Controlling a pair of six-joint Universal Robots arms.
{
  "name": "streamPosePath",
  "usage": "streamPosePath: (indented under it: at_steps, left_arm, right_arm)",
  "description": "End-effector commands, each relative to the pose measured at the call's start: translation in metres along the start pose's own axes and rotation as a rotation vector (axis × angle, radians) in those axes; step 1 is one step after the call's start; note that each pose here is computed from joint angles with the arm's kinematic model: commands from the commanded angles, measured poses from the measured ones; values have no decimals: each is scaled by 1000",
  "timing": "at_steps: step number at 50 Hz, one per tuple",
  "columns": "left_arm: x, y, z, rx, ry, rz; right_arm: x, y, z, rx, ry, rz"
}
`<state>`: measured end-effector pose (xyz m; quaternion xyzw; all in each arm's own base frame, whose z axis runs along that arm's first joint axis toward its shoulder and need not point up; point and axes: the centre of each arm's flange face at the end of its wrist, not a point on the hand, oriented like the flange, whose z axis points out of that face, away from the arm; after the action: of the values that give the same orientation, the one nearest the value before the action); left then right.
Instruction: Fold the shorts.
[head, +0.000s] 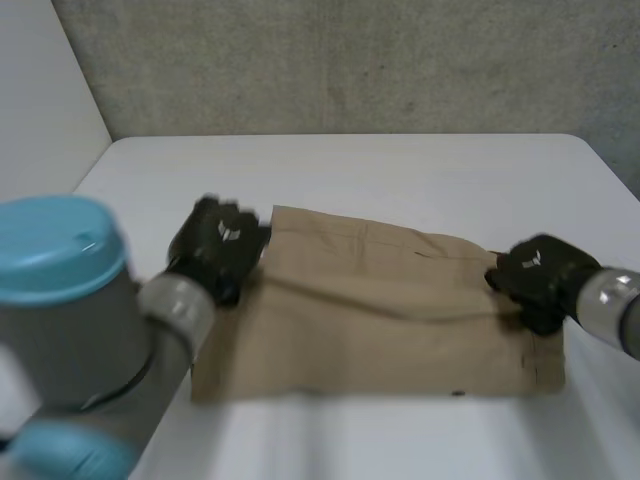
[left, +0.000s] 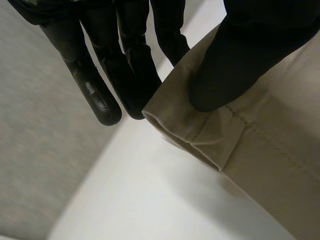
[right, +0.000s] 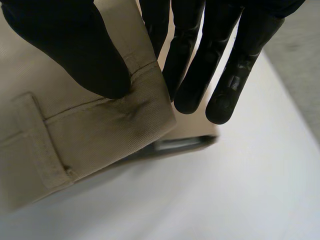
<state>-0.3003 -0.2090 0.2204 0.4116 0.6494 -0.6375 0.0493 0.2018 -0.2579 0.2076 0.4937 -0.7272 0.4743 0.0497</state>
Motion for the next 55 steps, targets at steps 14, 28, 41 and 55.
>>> streamPosePath:
  at_steps: [14,28,41,55]
  left_arm:
    - [36,50,197,247,-105,116]
    - [36,34,195,395,-207,104]
    - [5,-1,123,377,-224,27]
    - [14,26,60,173,-59,-245]
  right_arm:
    - [17,6,162,114,382,-171]
    - [61,-29,145,328,670,-55]
    - [32,-29,59,236,342,223]
    - [8,42,41,76,118,484]
